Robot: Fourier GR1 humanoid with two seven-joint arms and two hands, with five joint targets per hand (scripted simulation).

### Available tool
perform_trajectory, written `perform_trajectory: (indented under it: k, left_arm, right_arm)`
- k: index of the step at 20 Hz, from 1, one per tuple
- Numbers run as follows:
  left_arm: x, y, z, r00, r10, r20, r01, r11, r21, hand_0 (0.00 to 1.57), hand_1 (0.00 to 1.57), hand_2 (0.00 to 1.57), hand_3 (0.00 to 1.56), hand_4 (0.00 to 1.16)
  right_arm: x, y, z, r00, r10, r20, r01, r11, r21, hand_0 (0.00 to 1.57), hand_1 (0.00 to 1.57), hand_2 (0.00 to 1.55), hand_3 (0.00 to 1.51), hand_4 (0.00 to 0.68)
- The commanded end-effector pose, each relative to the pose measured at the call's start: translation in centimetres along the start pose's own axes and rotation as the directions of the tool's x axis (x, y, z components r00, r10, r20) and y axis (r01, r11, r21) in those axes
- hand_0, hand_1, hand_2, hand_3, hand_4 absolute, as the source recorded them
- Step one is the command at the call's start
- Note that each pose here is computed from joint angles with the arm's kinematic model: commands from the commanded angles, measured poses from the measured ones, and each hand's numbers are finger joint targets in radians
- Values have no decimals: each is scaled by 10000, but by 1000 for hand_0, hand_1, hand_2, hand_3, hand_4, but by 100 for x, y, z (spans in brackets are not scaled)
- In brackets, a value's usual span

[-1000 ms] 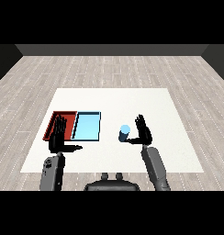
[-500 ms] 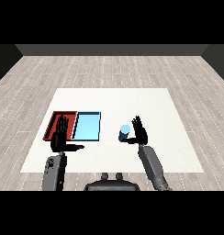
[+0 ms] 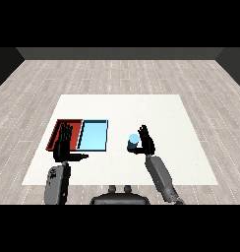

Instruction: Pick the blue can and put it in the blue box

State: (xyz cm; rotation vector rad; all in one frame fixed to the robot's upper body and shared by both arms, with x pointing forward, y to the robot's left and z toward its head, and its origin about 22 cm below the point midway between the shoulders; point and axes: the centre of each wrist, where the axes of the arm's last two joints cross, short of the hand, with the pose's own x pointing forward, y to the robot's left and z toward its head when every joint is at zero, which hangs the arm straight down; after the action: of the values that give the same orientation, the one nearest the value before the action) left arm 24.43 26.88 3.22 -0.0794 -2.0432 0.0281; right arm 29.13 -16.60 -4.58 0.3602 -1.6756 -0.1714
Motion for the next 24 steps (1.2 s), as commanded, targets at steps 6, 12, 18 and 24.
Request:
perform_trajectory:
  k: [6,12,18,24]
  left_arm:
    - [117,-19,-16,9996,-245,107,240,9989,398,0,0,0,0,0]
    - [-14,78,88,9999,-58,-115,59,10000,60,0,0,0,0,0]
    - [35,104,62,10000,78,30,-79,10000,57,0,0,0,0,0]
    - [-71,-15,-115,10000,-13,68,12,9999,123,0,0,0,0,0]
  right_arm:
    - [-5,154,-102,9994,-93,-321,97,9999,118,0,0,0,0,0]
    - [-257,118,-77,9986,71,-530,-60,9997,218,0,0,0,0,0]
    - [-223,223,-206,9952,27,-982,2,9996,289,0,0,0,0,0]
    - [-241,208,-247,9761,2050,-718,-2150,9588,-1857,1534,1534,1491,1452,658]
